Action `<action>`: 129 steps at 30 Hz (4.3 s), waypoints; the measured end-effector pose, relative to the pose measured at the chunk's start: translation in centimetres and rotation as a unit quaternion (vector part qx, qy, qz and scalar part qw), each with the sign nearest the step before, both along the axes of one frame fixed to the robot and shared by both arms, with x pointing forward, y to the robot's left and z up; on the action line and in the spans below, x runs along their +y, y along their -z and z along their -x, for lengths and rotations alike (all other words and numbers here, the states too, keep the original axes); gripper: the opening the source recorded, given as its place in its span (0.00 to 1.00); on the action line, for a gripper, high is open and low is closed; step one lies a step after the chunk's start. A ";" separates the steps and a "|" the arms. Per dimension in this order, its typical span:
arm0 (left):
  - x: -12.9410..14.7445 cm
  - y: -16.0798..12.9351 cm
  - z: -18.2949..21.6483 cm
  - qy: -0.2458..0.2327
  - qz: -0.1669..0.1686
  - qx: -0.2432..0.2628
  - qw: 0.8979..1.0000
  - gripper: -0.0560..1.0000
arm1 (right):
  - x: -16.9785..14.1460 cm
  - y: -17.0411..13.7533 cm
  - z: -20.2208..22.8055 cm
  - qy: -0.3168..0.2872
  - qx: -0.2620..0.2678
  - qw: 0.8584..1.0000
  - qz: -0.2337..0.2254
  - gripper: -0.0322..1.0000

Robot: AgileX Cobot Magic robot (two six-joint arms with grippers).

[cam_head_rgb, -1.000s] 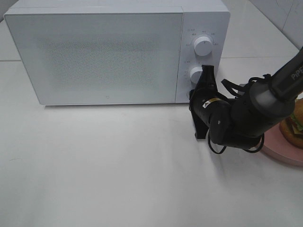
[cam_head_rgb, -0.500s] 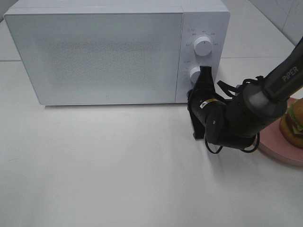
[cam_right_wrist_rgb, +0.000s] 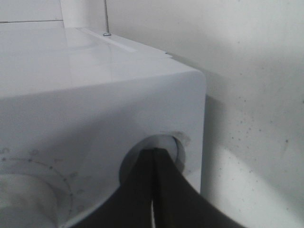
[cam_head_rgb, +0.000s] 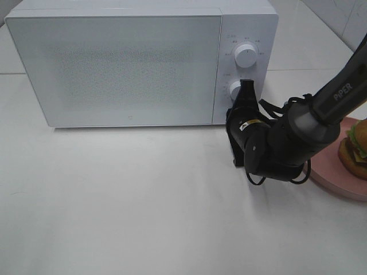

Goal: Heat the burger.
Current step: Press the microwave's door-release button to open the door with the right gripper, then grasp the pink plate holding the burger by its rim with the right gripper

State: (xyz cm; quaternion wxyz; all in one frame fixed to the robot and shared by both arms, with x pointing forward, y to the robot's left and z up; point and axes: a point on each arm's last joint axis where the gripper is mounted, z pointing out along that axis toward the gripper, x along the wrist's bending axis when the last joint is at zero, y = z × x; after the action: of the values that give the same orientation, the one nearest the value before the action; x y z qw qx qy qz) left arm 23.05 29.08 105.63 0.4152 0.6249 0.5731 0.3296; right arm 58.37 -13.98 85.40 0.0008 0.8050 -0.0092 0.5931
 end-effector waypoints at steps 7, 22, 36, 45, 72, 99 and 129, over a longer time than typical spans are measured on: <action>0.0 0.0 0.0 0.000 0.000 0.000 1.000 0.97 | 0.0 0.2 -0.8 0.015 0.007 1.000 -0.004 0.05; 0.0 0.0 0.0 0.000 0.000 0.000 1.000 0.97 | 0.4 0.2 -1.1 0.028 0.019 0.999 -0.010 0.05; 0.0 0.0 0.0 0.000 0.000 0.000 1.000 0.97 | 0.4 0.2 -1.0 0.031 0.021 0.999 -0.012 0.05; 0.0 0.0 0.0 0.000 0.000 0.000 1.000 0.97 | 0.2 -0.1 -0.6 0.020 0.028 0.999 -0.010 0.05; 0.0 0.0 0.0 0.000 0.000 0.000 1.000 0.97 | -0.5 -3.9 3.8 -0.152 0.122 0.976 0.092 0.05; 0.0 0.0 0.0 0.000 0.000 0.000 1.000 0.97 | -3.6 -8.7 8.6 -0.494 0.234 0.725 0.419 0.05; 0.0 0.0 0.0 0.000 0.000 0.000 1.000 0.97 | -8.4 -12.4 6.4 -0.566 0.242 0.536 0.577 0.93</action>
State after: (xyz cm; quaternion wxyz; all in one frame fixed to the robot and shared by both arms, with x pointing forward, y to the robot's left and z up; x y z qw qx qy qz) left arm 23.05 29.08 105.63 0.4152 0.6249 0.5731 0.3296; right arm 52.02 -22.33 97.84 0.1316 0.5804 0.7932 0.1289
